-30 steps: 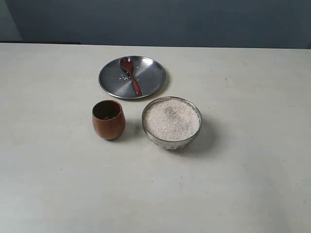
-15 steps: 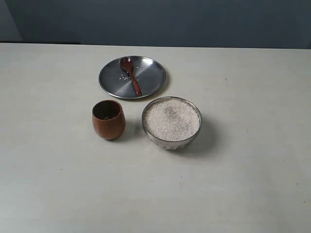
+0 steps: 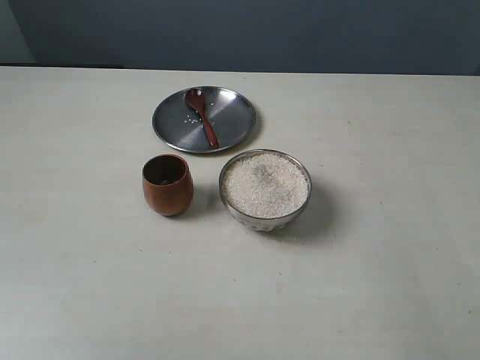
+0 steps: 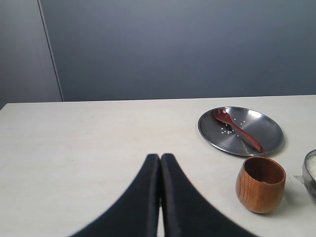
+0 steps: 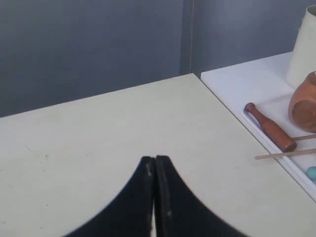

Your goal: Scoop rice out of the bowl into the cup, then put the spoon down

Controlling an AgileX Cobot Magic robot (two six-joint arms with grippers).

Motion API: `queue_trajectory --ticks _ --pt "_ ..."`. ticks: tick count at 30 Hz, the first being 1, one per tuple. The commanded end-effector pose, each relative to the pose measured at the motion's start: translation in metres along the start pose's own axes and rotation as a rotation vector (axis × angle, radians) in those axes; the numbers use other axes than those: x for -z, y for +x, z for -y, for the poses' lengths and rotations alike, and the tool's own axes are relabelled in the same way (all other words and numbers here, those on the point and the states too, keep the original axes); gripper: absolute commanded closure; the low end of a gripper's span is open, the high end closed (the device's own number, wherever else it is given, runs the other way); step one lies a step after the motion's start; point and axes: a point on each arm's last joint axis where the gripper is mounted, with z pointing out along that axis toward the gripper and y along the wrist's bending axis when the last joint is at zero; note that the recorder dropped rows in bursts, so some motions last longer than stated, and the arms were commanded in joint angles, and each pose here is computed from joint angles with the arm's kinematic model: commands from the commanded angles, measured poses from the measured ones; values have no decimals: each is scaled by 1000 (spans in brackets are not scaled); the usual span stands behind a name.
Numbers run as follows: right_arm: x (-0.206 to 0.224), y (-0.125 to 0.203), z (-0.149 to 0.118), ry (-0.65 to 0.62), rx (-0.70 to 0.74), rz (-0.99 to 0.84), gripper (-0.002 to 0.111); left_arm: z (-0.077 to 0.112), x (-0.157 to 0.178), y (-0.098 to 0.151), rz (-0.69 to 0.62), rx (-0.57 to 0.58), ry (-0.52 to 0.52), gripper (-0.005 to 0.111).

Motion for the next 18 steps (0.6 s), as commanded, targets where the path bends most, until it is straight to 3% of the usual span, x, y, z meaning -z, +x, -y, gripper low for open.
queue_trajectory --ticks 1,10,18 --pt "19 -2 6 -4 -19 85 108 0 0 -2 1 4 -4 106" --pt "52 -2 17 -29 -66 225 108 0 0 -2 1 4 -4 106" --pt "56 -1 18 -32 -71 243 108 0 0 -2 1 4 -4 106"
